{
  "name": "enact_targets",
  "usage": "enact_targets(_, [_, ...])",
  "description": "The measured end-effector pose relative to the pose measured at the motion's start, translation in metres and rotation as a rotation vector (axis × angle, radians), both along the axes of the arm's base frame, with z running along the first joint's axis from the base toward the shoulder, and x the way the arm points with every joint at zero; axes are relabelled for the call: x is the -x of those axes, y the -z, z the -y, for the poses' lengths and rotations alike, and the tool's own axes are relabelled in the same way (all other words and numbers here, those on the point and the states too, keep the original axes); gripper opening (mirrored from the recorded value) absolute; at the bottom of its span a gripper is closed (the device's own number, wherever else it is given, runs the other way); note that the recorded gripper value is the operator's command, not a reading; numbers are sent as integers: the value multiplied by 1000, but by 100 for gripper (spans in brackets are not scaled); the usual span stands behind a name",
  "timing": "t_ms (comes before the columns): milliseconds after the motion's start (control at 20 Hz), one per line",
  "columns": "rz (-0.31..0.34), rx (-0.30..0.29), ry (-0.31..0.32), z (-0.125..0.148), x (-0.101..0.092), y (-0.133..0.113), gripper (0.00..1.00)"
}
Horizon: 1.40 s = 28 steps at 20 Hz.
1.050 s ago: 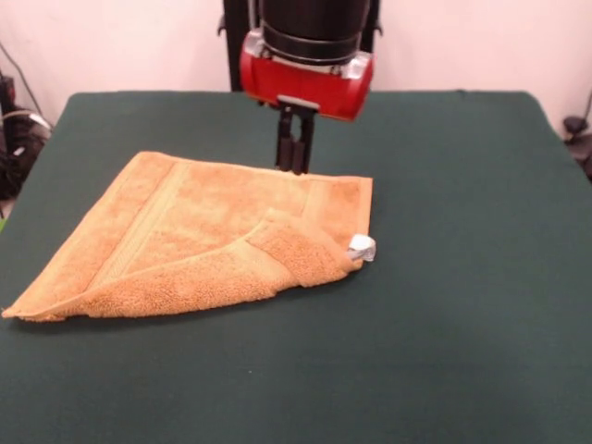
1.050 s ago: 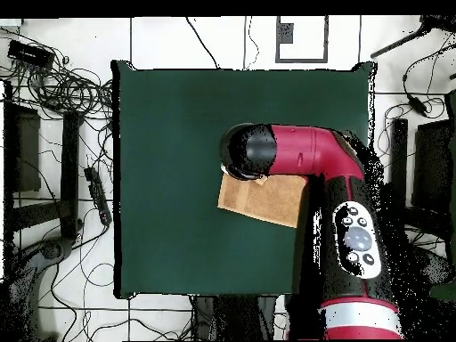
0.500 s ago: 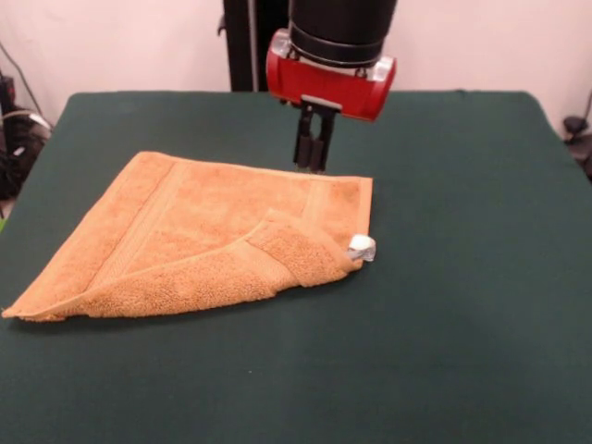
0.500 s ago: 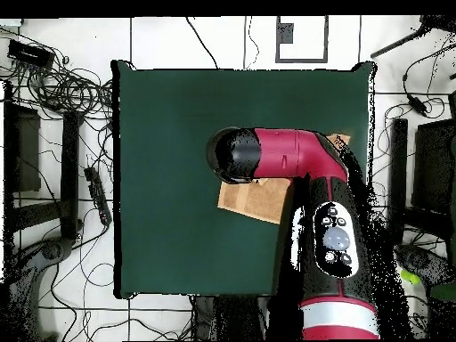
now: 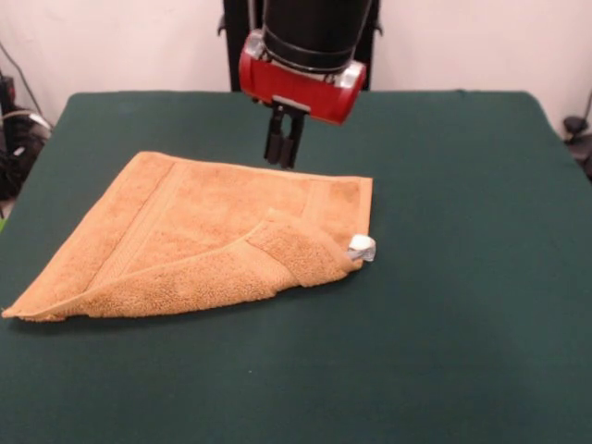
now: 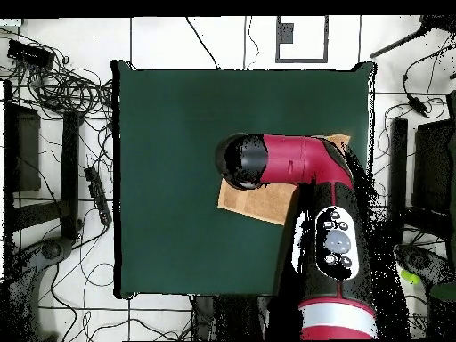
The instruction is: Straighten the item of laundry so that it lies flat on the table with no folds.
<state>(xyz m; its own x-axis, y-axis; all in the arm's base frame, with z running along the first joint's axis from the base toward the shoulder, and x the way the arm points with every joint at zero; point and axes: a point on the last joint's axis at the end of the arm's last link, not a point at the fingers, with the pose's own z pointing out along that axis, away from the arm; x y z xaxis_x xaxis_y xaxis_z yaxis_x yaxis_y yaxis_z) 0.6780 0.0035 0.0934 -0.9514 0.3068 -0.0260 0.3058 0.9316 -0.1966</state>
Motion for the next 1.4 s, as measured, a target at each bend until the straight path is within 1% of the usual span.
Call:
enact_targets(50, [-9, 6, 5, 4, 3, 4, 0])
enact_targets(100, [-28, 17, 12, 11, 9, 13, 0])
enact_targets(200, [-33, 19, 14, 12, 10, 16, 0])
enact_targets(400, [-62, 29, 20, 20, 20, 35, 0])
enact_targets(450, [-70, 29, 22, 21, 24, 44, 0])
enact_targets(500, [-74, 28, 23, 21, 26, 49, 0])
enact_targets(650, [-93, 18, 30, 20, 33, 66, 0])
enact_targets(750, [-105, 10, 38, 18, 37, 72, 0])
enact_targets(900, [-135, -13, 61, 13, 46, 87, 0])
enact_targets(1150, [-165, -37, 89, 8, 55, 100, 0])
enact_targets(1400, [-191, -40, 104, 8, 65, 110, 0])
